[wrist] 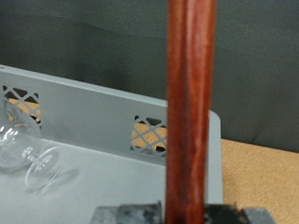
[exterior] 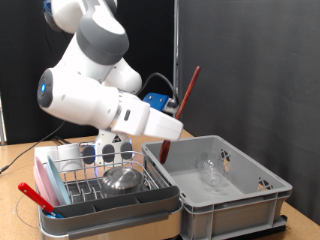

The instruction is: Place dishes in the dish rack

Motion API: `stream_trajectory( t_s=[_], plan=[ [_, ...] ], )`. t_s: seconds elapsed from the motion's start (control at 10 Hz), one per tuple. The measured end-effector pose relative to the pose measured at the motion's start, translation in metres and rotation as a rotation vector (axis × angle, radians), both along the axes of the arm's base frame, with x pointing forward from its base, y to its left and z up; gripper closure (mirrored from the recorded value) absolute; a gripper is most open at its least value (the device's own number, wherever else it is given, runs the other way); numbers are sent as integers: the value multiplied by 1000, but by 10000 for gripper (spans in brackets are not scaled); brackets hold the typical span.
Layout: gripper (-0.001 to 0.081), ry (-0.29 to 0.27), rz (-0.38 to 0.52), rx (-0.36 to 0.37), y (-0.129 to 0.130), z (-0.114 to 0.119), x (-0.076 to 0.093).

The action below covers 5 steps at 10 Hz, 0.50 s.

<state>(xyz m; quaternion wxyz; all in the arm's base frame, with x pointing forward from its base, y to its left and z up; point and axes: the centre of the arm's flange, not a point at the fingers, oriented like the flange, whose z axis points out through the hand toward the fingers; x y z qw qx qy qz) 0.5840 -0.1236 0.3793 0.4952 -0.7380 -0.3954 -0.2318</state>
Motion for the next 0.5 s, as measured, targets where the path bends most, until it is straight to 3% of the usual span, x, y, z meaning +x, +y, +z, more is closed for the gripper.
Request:
stream_trajectory(
  t_s=[0.5],
  plan=[
    [729,64,6,-43,-8,-53,11]
  ],
)
